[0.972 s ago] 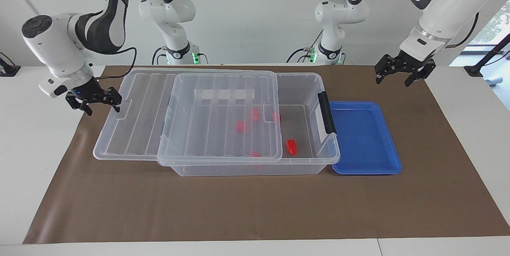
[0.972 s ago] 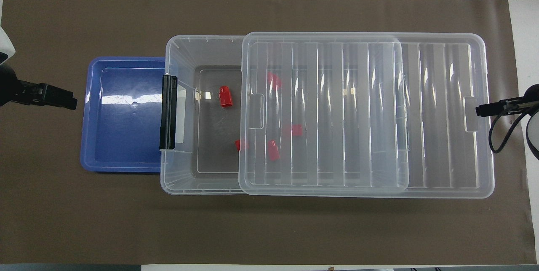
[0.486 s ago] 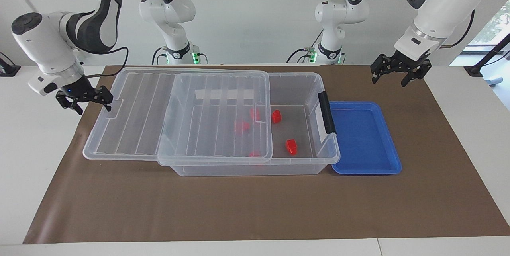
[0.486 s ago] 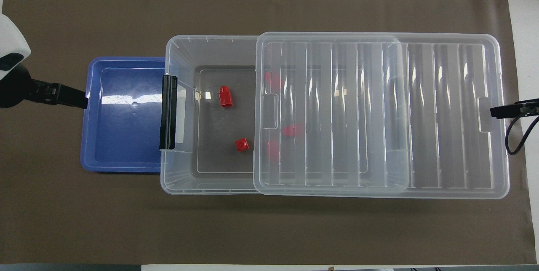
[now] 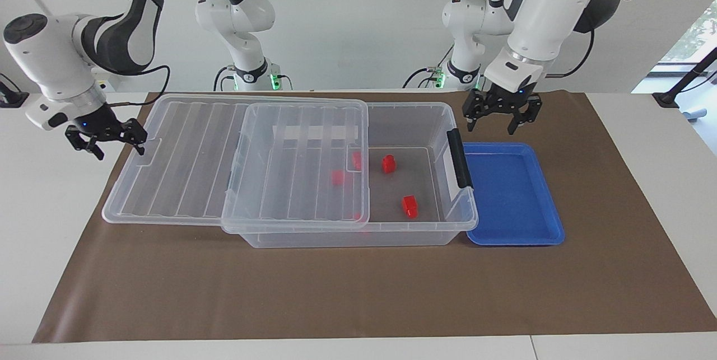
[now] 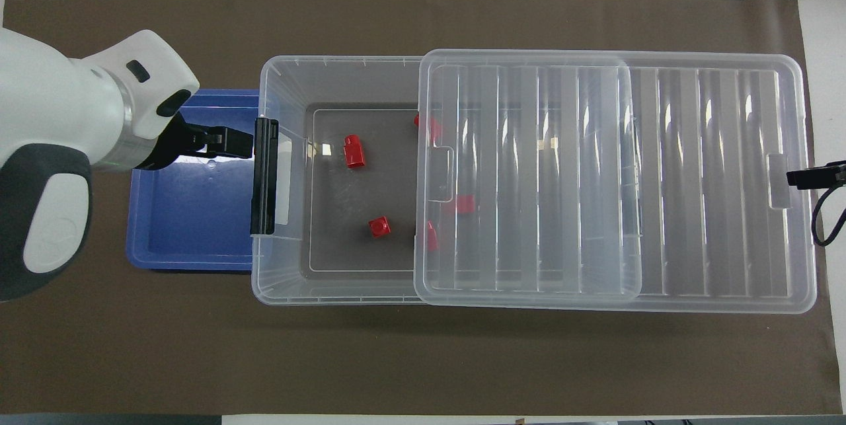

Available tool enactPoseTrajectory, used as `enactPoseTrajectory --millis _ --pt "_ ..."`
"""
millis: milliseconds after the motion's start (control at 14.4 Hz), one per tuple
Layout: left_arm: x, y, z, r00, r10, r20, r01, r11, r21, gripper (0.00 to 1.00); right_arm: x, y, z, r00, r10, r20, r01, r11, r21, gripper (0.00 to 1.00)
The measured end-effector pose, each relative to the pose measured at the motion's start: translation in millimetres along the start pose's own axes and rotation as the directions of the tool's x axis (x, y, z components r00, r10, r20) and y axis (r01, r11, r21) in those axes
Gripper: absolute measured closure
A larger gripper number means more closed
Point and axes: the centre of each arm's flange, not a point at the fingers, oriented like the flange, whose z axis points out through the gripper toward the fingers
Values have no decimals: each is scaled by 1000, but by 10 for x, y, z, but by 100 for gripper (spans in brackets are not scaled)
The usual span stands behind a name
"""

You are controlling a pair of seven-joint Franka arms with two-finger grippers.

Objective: Place red block in blue tray from box
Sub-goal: 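Reach the left gripper into the opened box toward a red block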

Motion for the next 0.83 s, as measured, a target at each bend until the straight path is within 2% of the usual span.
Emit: enactPoseTrajectory --millis 486,833 --pt "-19 960 929 995 -102 -19 103 994 24 1 -23 70 -32 1000 -10 -2 10 1000 -6 0" --pt "112 1164 1618 991 -127 -42 128 991 29 4 219 -124 -412 999 -32 41 32 999 13 0"
